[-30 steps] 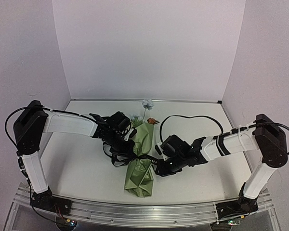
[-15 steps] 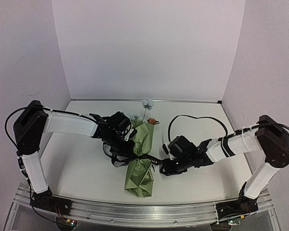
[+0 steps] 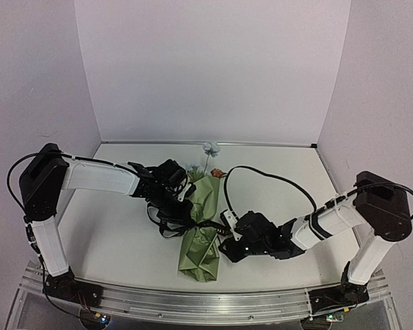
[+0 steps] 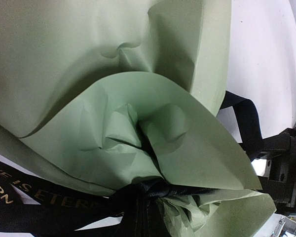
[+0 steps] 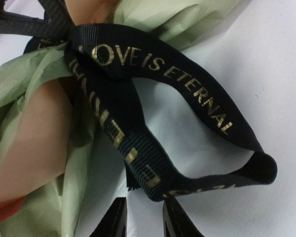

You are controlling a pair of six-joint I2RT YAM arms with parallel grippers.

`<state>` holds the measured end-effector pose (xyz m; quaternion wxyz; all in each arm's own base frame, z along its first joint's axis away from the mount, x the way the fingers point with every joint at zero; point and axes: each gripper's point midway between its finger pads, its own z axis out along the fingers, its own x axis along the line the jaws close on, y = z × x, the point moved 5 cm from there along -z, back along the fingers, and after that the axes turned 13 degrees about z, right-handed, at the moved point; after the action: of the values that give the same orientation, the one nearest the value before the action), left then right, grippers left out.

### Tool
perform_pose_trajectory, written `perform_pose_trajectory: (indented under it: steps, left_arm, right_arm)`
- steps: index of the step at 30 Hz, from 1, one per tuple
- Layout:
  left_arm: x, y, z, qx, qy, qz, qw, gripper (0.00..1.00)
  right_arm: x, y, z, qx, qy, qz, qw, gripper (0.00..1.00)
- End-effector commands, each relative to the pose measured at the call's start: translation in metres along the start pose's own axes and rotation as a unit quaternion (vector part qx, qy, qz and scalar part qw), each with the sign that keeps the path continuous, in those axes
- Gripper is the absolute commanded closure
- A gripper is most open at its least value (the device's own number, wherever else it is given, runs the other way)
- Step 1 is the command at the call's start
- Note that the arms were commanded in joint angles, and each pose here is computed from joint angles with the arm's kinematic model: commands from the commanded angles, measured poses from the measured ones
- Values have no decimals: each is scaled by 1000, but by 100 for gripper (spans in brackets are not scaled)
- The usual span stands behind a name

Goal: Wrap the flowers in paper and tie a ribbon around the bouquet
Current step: Tie the ribbon around the folded bouquet.

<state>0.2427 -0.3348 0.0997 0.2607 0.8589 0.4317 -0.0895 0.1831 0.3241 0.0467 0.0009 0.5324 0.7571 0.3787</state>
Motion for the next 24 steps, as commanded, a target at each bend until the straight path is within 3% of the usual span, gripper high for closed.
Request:
perform_pose_trajectory:
  steps: [1, 9, 16, 21, 24]
  left_arm:
    - [1, -1, 1, 4, -4, 5, 1000, 100]
    - [2, 0, 2, 6, -4, 4, 1000, 100]
    - [2, 0, 3, 7, -4, 3, 1000, 100]
    - [6, -2, 3, 7, 6, -4, 1000, 100]
    - [13, -2, 0, 2, 19, -19, 1000, 100]
  right_arm:
    - [10, 17, 9, -61, -7, -43, 997, 72]
    - [11, 25, 12, -84, -24, -47, 995, 72]
    - [14, 30, 14, -89, -24, -36, 995, 83]
    - [11, 25, 12, -74, -30, -31, 996, 99]
    - [7, 21, 7, -61, -43, -26, 997, 100]
